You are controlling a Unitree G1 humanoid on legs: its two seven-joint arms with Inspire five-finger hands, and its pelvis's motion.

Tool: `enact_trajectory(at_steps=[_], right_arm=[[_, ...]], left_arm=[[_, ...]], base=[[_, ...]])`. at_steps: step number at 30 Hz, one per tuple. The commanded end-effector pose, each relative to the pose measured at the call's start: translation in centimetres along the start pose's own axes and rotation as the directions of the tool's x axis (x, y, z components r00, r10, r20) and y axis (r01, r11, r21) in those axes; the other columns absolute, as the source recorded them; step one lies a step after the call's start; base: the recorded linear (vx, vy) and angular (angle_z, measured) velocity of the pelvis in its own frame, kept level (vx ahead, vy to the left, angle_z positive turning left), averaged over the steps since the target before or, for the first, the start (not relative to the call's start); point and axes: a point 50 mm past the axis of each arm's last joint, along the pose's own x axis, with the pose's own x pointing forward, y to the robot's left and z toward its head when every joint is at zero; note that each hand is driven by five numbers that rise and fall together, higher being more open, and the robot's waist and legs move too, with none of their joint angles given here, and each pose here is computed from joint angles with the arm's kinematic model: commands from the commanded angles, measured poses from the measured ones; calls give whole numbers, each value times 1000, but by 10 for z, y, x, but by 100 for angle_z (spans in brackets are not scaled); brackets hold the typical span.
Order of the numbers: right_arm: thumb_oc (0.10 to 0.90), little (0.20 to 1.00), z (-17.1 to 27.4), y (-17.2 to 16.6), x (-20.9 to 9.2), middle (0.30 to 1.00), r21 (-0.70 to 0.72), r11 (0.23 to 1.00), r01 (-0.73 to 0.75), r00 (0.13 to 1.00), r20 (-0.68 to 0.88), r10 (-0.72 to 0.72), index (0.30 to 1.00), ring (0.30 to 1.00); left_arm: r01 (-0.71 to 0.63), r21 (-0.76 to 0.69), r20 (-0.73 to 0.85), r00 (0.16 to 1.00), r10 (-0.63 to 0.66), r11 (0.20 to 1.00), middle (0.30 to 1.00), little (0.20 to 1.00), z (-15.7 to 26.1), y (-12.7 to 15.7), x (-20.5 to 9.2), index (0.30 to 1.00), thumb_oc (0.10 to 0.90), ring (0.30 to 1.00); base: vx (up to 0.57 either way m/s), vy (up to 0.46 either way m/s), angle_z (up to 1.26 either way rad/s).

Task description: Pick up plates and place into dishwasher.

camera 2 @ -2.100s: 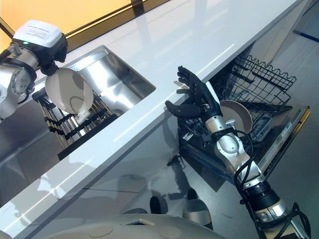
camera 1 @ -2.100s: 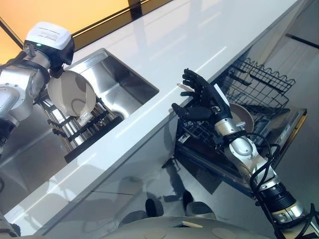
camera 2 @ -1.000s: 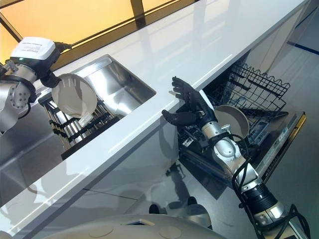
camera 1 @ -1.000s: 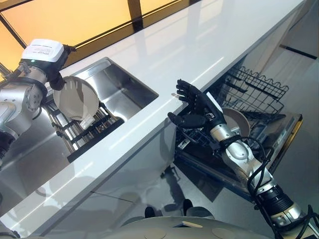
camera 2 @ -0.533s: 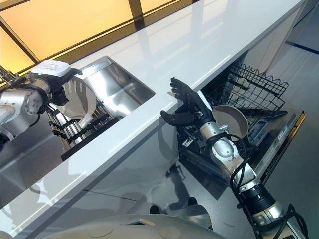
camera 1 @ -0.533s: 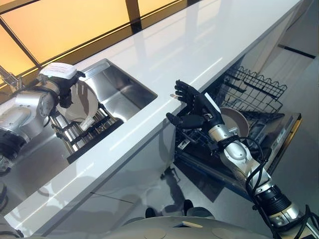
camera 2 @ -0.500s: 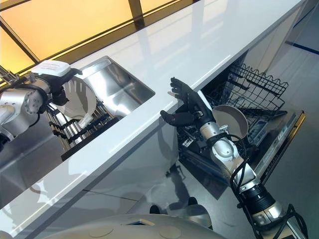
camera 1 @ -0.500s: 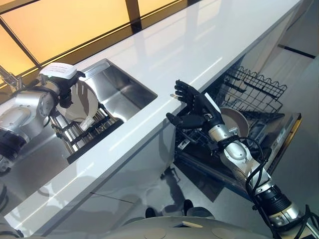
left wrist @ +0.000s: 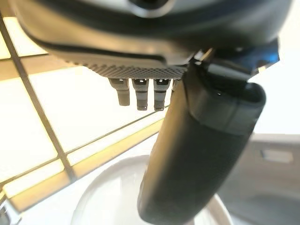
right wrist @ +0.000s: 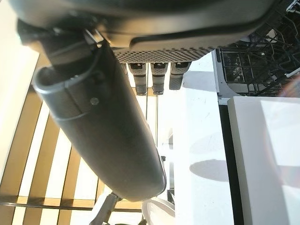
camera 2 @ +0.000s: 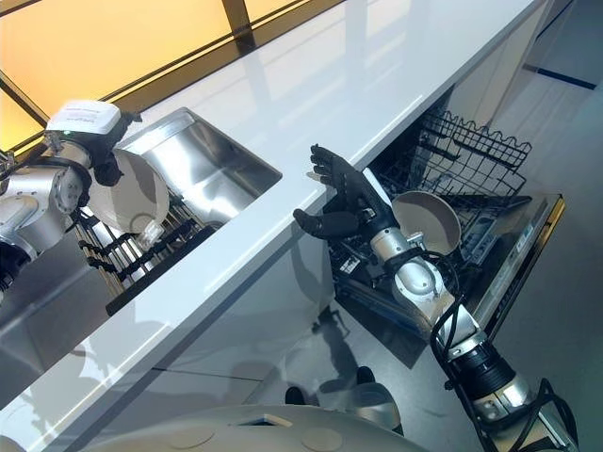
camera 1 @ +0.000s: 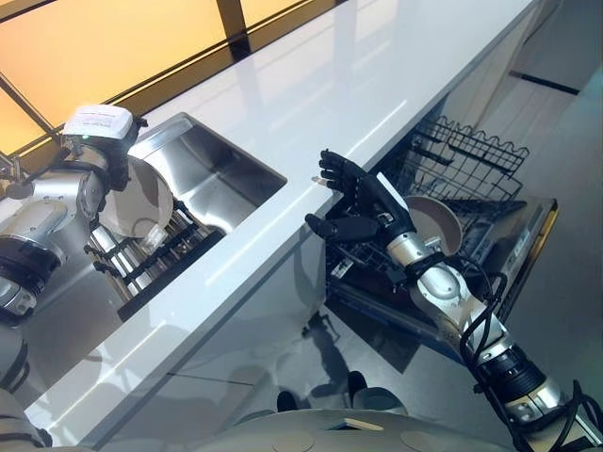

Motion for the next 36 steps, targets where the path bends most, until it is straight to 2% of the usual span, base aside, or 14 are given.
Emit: enact_trajectory(at_steps=[1,15,20,21,22,23,24,29,36], right_arm=[[800,900,-36,-6,-24,900,-39,999,1,979,-204,-9,900,900],[800,900,-30,-11,-21,900,-73,997,-5,980,-200,-10,900,900],[800,900,-26,-15,-18,900,-86,996,9,981,-193,-26,900,900],[800,900,-25,-15,-17,900,-88,996,14,981,-190,-30,900,900],[800,900,-25,-16,-17,900,-87,996,18,982,-187,-34,900,900],[800,900,-24,-17,-16,900,-89,996,20,982,-184,-36,900,900],[800,900,-23,-17,-15,900,-92,996,21,983,-178,-37,900,900],[800,900,-21,-20,-17,900,-97,995,24,986,-161,-40,900,900],[800,900,-24,-19,-21,900,-97,995,4,986,-164,-20,900,900]], left_arm=[[-290,82,-189,935,301,953,900,900,-39,86,7,900,800,900],[-23,78,-190,981,38,997,900,900,-29,62,15,900,800,900],[48,22,-204,978,-42,999,900,900,-24,54,17,900,800,900],[68,5,-210,976,-65,998,825,812,-23,52,17,825,712,825],[77,10,-220,973,-73,997,498,431,-23,51,17,498,331,498],[94,14,-232,969,-88,995,356,266,-25,50,17,356,166,356],[123,7,-249,961,-117,992,300,200,-27,48,17,300,100,300],[177,106,-315,939,-136,979,300,200,-42,48,13,300,100,300],[277,170,-394,899,-192,946,300,200,-58,51,8,300,100,300]], base=[[28,5,-5],[2,5,-4],[-57,0,-6],[-69,-13,-11],[-78,-20,-11],[-86,-24,-10],[-83,-25,-6],[-57,-16,-2],[0,0,0]])
